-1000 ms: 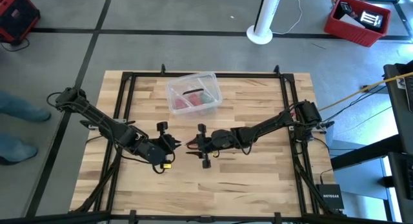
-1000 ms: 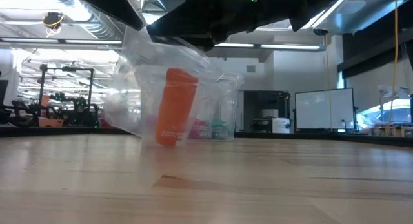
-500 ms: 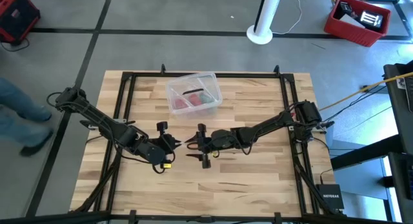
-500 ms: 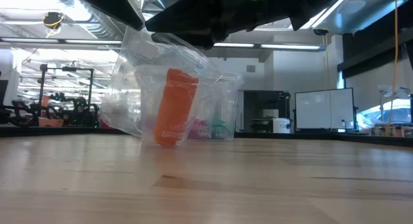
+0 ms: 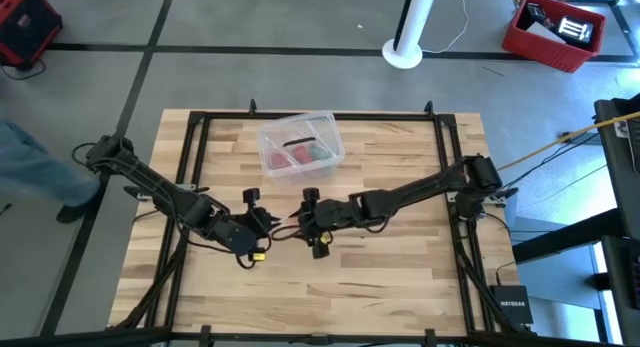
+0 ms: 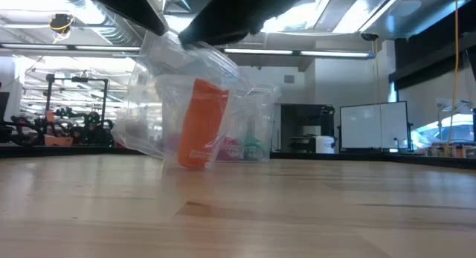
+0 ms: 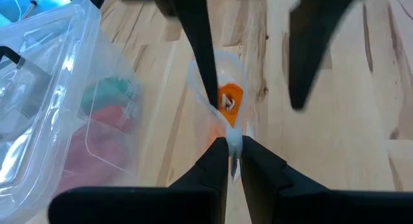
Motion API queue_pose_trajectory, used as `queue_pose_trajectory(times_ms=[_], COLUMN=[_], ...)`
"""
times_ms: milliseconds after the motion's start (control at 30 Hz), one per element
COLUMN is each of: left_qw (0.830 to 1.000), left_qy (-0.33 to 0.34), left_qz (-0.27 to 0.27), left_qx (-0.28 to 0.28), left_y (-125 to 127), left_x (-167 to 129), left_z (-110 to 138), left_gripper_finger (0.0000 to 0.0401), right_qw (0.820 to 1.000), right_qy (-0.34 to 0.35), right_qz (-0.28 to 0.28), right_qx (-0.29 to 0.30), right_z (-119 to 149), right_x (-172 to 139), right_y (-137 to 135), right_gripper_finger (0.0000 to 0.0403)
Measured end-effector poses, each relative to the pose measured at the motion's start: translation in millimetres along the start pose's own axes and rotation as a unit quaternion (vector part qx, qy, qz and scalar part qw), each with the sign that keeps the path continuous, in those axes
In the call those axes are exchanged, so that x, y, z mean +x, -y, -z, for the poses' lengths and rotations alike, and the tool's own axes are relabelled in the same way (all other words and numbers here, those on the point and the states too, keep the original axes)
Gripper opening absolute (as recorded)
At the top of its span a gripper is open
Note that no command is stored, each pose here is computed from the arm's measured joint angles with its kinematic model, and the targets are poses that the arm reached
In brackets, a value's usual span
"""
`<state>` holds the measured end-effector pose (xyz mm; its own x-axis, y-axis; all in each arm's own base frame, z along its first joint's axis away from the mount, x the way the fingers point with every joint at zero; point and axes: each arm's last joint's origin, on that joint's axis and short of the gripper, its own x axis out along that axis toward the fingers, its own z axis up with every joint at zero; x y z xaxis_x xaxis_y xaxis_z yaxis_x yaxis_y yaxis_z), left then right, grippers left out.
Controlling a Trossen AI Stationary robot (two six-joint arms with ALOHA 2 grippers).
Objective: Roll bandage
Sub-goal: Close the transparent zip bag
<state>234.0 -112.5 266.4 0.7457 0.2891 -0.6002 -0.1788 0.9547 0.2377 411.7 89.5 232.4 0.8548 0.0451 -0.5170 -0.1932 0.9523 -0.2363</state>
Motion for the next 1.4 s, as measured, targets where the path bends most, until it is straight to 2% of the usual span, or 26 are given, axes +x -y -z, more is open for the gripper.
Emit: queue_pose_trajectory(times_ms=[133, 267, 433, 533, 667, 800, 933, 1100, 1267, 1400], left_qw=[1.0, 1.0, 1.0, 1.0, 1.0, 1.0, 1.0, 1.0, 1.0, 1.0], left_qy=[0.0, 0.0, 0.0, 0.0, 0.0, -0.001, -0.001, -0.001, 0.0, 0.0], left_qz=[0.0, 0.0, 0.001, 0.001, 0.002, 0.004, 0.004, 0.004, 0.005, 0.005], left_qx=[0.0, 0.001, 0.0, -0.002, -0.003, -0.004, -0.004, -0.005, -0.008, -0.008], left_y=[0, 0, 0, 0, 0, 0, 0, 0, 0, 0], left_x=[0, 0, 0, 0, 0, 0, 0, 0, 0, 0], left_z=[0, 0, 0, 0, 0, 0, 0, 0, 0, 0], left_gripper_finger=[0.0027, 0.0027, 0.0027, 0.0027, 0.0027, 0.0027, 0.0027, 0.0027, 0.0027, 0.0027], right_qw=[0.999, 0.999, 0.999, 1.0, 1.0, 1.0, 1.0, 1.0, 1.0, 0.999], right_qy=[-0.01, 0.018, 0.021, 0.003, 0.008, 0.013, 0.008, 0.007, 0.021, 0.019], right_qz=[0.032, 0.038, 0.024, 0.023, 0.025, 0.021, 0.02, 0.02, 0.016, -0.018], right_qx=[-0.027, -0.035, -0.026, -0.003, 0.005, 0.003, 0.005, 0.01, 0.015, 0.027], right_z=[-8, -19, -16, -6, -1, -1, 1, -1, -16, -16], right_x=[-21, -39, -35, -22, -10, -8, -8, -8, -15, -15], right_y=[5, 10, 16, 21, 21, 19, 19, 19, 23, 21], right_gripper_finger=[0.0223, 0.0204, 0.0196, 0.0202, 0.023, 0.0265, 0.0283, 0.0278, 0.0263, 0.0251])
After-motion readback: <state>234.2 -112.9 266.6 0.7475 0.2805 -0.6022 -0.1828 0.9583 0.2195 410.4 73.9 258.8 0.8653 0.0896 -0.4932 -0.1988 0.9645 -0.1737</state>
